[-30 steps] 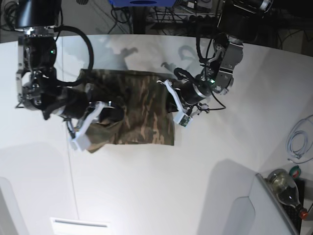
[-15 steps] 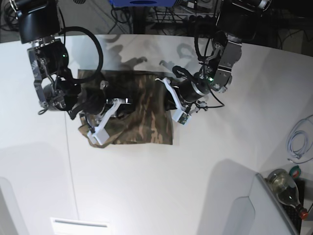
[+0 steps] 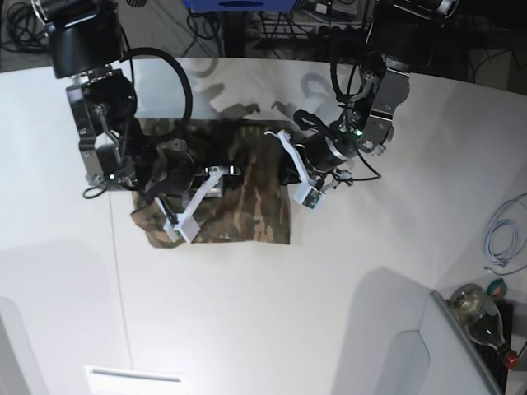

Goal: Layout the t-shirt on the table in an organized manner, then fold the t-shirt properly
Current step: 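Fold the shirt end with the right gripper toward the left gripper, then press the folded stack flat with the right gripper, left gripper raised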

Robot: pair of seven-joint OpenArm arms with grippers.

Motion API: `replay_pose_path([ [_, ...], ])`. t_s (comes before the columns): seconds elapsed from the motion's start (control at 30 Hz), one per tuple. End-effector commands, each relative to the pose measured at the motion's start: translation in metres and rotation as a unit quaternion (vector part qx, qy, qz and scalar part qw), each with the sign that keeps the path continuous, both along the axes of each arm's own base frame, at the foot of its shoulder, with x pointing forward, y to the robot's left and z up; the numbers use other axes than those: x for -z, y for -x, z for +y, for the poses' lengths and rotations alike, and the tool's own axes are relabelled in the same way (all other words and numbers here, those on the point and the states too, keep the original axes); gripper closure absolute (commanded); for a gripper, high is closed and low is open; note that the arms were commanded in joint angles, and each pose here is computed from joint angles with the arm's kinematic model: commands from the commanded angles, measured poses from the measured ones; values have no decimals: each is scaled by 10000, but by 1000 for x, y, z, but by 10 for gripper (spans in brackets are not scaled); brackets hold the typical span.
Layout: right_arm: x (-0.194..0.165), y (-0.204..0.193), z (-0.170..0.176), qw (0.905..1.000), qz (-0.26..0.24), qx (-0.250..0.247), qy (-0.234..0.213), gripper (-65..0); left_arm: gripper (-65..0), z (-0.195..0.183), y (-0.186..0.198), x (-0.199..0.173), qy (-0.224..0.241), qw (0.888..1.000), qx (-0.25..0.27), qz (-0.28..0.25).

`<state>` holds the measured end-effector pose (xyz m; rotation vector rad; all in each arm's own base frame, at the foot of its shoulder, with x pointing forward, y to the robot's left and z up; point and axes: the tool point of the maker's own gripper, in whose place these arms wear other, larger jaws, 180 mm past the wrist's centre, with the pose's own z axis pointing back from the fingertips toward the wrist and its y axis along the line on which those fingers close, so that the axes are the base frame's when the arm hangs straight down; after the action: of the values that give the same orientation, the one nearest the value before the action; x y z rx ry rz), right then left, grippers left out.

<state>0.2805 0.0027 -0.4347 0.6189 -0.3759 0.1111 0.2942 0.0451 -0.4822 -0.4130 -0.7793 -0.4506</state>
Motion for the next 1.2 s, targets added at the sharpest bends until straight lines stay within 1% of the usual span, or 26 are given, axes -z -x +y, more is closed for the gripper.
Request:
replay_pose_path([
  [0.0,-13,-15,2,9995,-304,10,11,-318,0,-1,-10,-11,59,9999,2,-132],
  [0.07,-11,-16,2,9990,-384,-33,219,-320,0,9,-12,-18,-71,9998,4,-185],
  [0.13,-10,-18,-3,9976,-487,-72,477,-320,0,27,-10,-27,-148,9994,-176,-251],
  [0.2,-13,-21,-2,9963,-601,-95,601,-320,0,54,-11,-40,-359,9979,-405,-355],
  [0.27,-16,-22,-1,9958,-664,-121,621,-320,0,85,-4,-47,-644,9956,-596,-323],
  [0.37,-22,-17,16,9937,-800,-446,650,-320,0,129,9,-55,-1126,9906,-730,-272],
  [0.47,-21,-14,28,9941,-684,-385,744,-320,0,164,22,-59,-1483,9850,-851,-210],
  [0.53,-22,-12,39,9931,-689,-498,806,-320,0,184,30,-62,-1608,9814,-1034,-195],
  [0.63,-25,-13,54,9912,-840,-589,831,-320,0,213,42,-63,-1730,9751,-1383,-107],
  [0.73,-23,-15,64,9880,-993,-606,1012,-321,0,227,51,-61,-1794,9716,-1545,-28],
  [0.83,-12,-12,73,9792,-1161,-916,1392,-323,0,227,54,-60,-1797,9715,-1544,1],
  [1.0,-6,-8,103,9680,-1390,-1345,1600,-323,0,226,55,-59,-1776,9718,-1554,13],
  [1.07,-8,-7,116,9585,-1597,-1585,1753,-323,0,226,54,-59,-1772,9718,-1555,-2],
  [1.17,-19,-4,136,9385,-2047,-1978,1957,-323,0,226,51,-60,-1767,9717,-1566,-24],
])
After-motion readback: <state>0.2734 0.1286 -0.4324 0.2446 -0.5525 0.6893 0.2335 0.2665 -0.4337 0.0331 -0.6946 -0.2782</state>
